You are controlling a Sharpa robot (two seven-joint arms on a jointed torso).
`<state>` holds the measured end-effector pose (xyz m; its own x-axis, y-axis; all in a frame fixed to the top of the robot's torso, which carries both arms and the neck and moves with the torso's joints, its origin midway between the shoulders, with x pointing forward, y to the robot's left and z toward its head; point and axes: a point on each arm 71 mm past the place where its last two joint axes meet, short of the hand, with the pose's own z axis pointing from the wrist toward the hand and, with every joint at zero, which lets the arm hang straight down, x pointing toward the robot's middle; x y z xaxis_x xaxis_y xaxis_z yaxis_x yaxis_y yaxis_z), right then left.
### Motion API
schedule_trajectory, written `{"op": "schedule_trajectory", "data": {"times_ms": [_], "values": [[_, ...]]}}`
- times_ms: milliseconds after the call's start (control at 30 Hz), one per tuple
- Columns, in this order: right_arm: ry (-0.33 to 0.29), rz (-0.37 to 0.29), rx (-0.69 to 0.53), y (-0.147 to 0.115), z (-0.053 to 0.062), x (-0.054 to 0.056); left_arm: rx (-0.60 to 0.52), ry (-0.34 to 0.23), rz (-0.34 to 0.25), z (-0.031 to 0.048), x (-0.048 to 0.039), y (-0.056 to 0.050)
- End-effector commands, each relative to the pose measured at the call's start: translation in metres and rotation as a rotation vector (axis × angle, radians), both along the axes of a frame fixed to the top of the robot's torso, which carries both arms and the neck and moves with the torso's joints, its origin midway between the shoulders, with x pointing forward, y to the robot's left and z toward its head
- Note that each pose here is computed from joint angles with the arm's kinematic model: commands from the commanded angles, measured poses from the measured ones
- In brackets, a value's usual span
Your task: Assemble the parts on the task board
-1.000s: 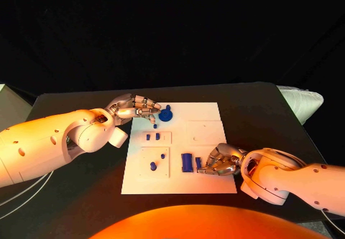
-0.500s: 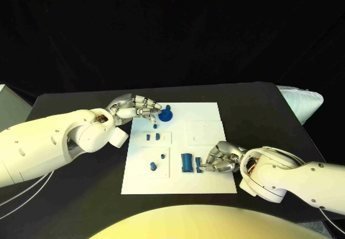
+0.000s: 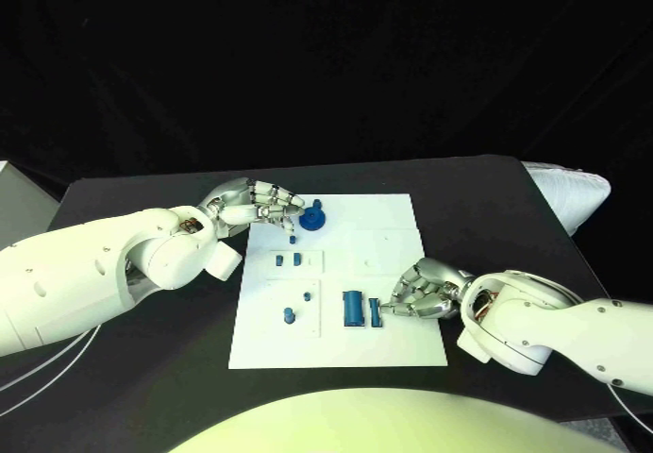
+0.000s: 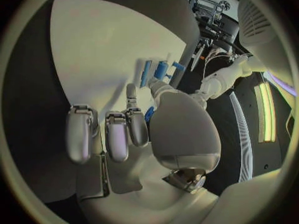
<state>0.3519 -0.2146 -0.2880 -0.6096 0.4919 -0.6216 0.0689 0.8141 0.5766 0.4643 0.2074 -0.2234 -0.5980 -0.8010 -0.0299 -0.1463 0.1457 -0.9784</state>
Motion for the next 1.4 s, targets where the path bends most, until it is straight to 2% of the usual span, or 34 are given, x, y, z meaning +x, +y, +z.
{"op": "schedule_trajectory", "data": {"times_ms": [33, 167, 300, 400, 567, 667, 767, 933, 1033, 1067, 1267, 1400], "values": [[0.011, 0.032, 0.18, 0.002, 0.008, 0.006, -0.031, -0.01, -0.005, 0.0018, 0.0001, -0.002], [-0.03, -0.011, 0.337, -0.012, 0.022, 0.03, -0.078, -0.021, 0.025, 0.0032, 0.0034, -0.002], [-0.068, -0.116, 0.469, -0.029, 0.03, 0.059, -0.118, -0.03, 0.073, 0.0023, 0.0098, 0.002], [-0.084, -0.201, 0.544, -0.04, 0.031, 0.078, -0.137, -0.036, 0.113, 0.0006, 0.0159, 0.007], [-0.145, -0.316, 0.641, -0.054, 0.03, 0.114, -0.171, -0.063, 0.218, -0.0026, 0.0308, 0.02], [-0.186, -0.348, 0.682, -0.056, 0.031, 0.132, -0.184, -0.089, 0.289, -0.0046, 0.0408, 0.027], [-0.22, -0.361, 0.711, -0.056, 0.032, 0.144, -0.197, -0.107, 0.35, -0.0068, 0.0497, 0.033], [-0.246, -0.366, 0.759, -0.051, 0.033, 0.156, -0.202, -0.136, 0.413, -0.0102, 0.062, 0.039], [-0.252, -0.361, 0.773, -0.048, 0.033, 0.159, -0.204, -0.146, 0.426, -0.0112, 0.0654, 0.04], [-0.232, -0.371, 0.687, -0.05, 0.03, 0.157, -0.159, -0.103, 0.373, -0.0144, 0.0626, 0.037], [-0.249, -0.388, 0.717, -0.041, 0.032, 0.153, -0.158, -0.11, 0.393, -0.0141, 0.0586, 0.033], [-0.279, -0.422, 0.767, -0.026, 0.038, 0.145, -0.153, -0.122, 0.428, -0.0132, 0.0508, 0.025]]}}
